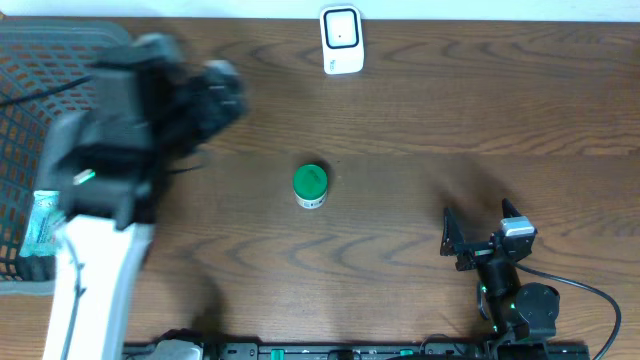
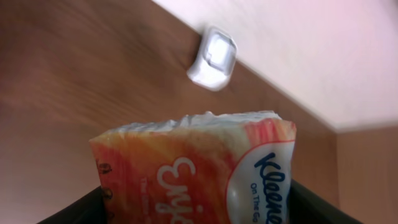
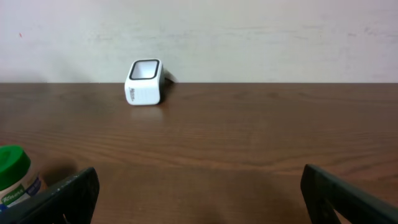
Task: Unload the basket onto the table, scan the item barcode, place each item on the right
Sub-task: 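Carry the orange pack out and place it right of the bottle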
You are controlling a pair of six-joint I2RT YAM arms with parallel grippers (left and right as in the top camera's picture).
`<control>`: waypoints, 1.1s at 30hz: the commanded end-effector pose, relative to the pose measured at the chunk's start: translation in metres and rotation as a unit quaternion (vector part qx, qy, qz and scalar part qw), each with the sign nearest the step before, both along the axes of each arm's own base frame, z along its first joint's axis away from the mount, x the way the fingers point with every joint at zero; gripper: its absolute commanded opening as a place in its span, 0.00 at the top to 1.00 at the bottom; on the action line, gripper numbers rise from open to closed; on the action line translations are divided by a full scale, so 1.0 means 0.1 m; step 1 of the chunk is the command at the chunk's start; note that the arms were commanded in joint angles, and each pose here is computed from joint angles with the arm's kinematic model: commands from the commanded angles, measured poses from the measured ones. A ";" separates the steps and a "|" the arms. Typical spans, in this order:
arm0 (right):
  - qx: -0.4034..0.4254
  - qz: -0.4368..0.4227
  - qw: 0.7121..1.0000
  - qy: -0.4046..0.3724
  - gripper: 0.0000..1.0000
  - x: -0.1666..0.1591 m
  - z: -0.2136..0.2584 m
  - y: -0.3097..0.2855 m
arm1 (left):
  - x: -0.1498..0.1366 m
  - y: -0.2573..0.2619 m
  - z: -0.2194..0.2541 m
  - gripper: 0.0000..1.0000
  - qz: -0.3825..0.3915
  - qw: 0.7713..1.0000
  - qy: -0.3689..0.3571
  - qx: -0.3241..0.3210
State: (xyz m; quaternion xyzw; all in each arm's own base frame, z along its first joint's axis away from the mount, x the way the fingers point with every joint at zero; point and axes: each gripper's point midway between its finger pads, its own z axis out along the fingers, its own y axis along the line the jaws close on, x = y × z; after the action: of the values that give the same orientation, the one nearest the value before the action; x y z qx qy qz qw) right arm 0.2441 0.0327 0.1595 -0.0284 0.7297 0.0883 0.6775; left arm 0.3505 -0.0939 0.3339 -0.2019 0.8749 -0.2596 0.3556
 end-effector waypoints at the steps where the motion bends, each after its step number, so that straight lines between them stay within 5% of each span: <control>1: -0.005 0.001 1.000 -0.001 0.01 0.00 -0.01 0.01 | 0.12 -0.68 -0.33 0.28 -0.075 0.996 0.028 0.025; 7: -0.005 0.001 1.000 -0.001 0.01 0.00 -0.01 0.01 | 0.19 -1.56 -1.10 0.27 -0.170 0.979 0.082 0.071; 18: -0.005 0.001 1.000 -0.001 0.01 0.00 -0.01 0.01 | -0.01 -2.11 -2.65 0.28 -0.244 0.932 0.213 0.163; 29: -0.005 0.001 1.000 -0.001 0.01 0.00 -0.01 0.01 | -0.16 -2.13 -3.14 0.28 -0.247 0.911 0.243 0.225; 33: -0.005 0.001 1.000 -0.001 0.01 0.00 -0.01 0.01 | -0.17 -2.14 -3.14 0.17 -0.247 0.909 0.235 0.239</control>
State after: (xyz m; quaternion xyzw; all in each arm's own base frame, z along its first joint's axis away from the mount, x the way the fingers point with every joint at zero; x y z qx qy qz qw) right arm 0.2441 0.0327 0.1596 -0.0283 0.7295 0.0882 0.6776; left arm 0.3301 -0.3130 0.0269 0.0476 0.9903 -0.0952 0.0890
